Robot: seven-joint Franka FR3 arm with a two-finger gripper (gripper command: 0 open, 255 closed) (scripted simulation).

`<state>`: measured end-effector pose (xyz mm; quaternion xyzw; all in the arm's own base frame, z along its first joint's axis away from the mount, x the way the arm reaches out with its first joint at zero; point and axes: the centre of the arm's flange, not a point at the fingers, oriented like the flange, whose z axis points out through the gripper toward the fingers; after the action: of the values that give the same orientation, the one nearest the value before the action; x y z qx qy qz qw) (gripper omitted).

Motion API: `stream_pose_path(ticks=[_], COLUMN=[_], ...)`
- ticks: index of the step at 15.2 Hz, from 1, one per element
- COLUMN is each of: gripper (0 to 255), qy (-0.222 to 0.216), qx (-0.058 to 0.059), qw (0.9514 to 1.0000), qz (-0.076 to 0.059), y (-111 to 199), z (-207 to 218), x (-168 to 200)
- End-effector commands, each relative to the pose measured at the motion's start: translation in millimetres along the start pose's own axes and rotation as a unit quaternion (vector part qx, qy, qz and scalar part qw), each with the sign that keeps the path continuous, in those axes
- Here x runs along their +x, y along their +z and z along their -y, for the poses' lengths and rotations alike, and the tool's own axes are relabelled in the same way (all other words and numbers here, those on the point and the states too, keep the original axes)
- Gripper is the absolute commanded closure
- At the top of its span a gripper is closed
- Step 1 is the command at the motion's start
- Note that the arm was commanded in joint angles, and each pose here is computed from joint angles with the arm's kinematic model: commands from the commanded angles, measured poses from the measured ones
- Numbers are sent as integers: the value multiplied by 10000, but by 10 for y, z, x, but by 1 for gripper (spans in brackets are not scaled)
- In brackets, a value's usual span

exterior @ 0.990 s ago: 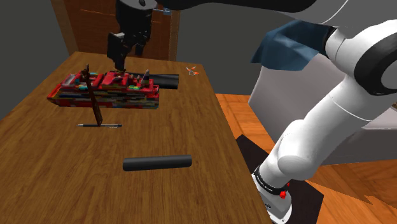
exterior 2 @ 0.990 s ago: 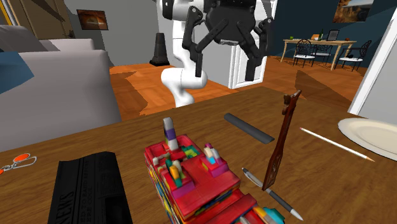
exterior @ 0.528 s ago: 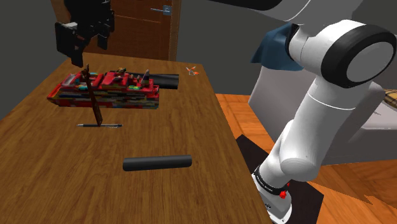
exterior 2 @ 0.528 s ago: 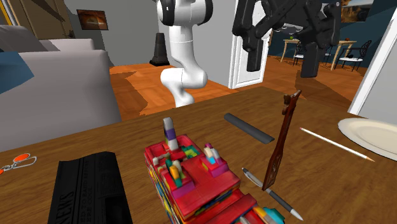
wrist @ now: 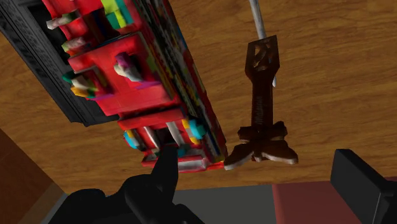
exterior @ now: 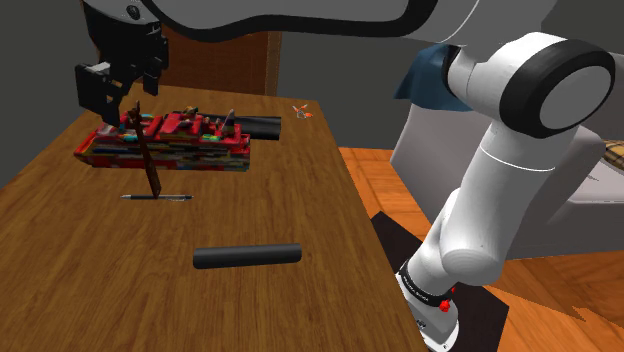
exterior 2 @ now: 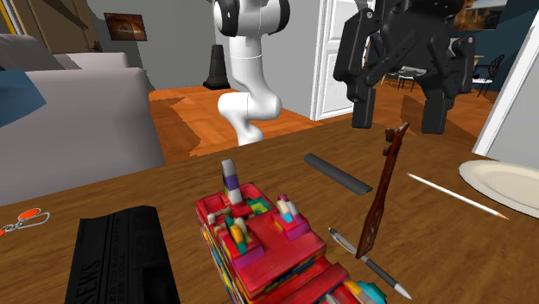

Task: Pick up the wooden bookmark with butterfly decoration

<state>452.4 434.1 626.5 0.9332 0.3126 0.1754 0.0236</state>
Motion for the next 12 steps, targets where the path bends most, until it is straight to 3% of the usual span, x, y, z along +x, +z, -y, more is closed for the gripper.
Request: stream_pose_path(ticks=[1, 2, 3, 12], gripper=[0, 0, 255, 255], qy=[0, 0, 0, 0], qx=[2, 2, 2, 2], qw=[10000, 10000, 10000, 10000], qz=[-4, -4, -4, -4], y=[64, 64, 61, 64], z=[23, 23, 24, 23], x=[-23, -23, -23, -23])
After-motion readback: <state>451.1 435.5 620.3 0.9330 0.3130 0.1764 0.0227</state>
